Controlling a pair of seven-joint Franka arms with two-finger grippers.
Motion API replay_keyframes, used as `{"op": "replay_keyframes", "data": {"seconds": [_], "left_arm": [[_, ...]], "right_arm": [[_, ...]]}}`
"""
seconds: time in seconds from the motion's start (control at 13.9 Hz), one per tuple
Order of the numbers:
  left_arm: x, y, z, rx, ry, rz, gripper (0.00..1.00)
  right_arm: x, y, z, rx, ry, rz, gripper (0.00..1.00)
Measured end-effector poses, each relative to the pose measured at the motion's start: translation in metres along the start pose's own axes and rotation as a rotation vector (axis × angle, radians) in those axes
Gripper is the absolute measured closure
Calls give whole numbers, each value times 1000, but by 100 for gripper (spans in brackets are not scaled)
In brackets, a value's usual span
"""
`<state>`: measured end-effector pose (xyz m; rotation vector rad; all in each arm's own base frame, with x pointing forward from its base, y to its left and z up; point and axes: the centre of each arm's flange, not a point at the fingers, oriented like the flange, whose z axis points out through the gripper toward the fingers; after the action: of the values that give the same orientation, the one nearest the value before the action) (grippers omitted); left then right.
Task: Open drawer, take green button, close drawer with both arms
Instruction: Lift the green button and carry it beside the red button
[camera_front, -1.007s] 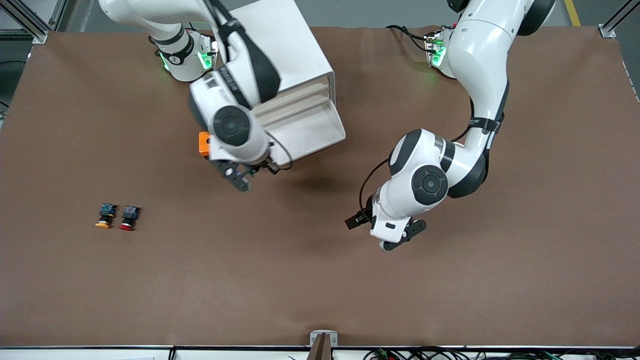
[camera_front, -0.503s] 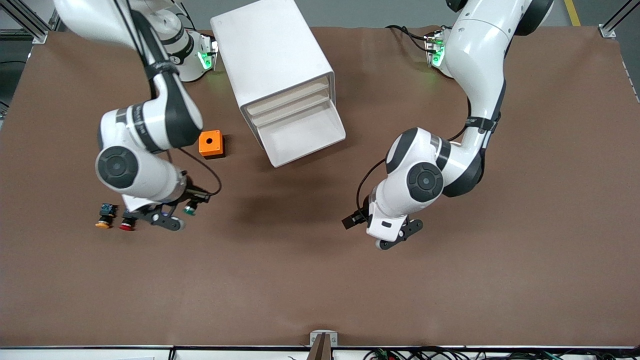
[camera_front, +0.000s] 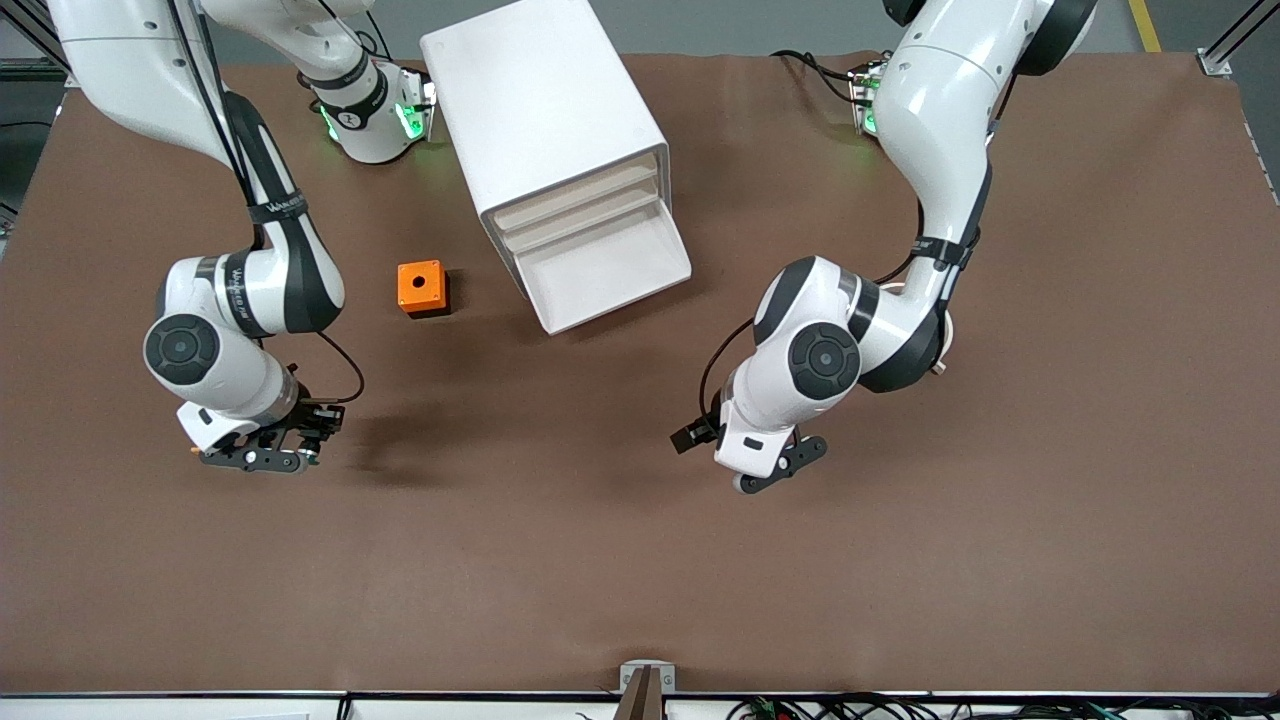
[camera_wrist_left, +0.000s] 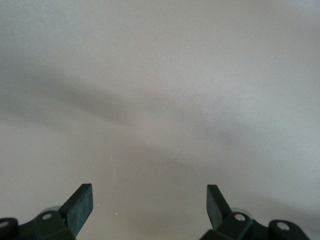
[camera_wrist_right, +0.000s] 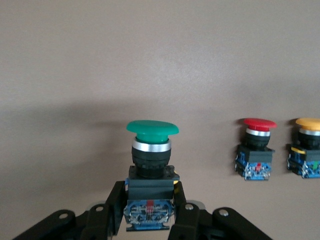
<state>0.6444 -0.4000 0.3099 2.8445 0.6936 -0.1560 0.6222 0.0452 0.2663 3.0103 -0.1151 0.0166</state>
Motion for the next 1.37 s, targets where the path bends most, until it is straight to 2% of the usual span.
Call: {"op": "replay_keyframes", "data": {"seconds": [0.43, 0.65, 1.01, 1.37], "left_arm": [[-28, 16, 19, 12, 18, 54, 0], [-44, 22, 32, 29, 14, 52, 0], [-78, 35, 51, 78, 46, 69, 0], [-125, 45, 74, 143, 83, 159, 0]], "right_arm": [[-16, 21, 54, 0, 60, -6, 58], [-24, 24, 79, 1, 40, -4, 58], [-28, 24, 85, -4, 18, -3, 58], [-33, 27, 87, -13, -18, 1, 58]]}}
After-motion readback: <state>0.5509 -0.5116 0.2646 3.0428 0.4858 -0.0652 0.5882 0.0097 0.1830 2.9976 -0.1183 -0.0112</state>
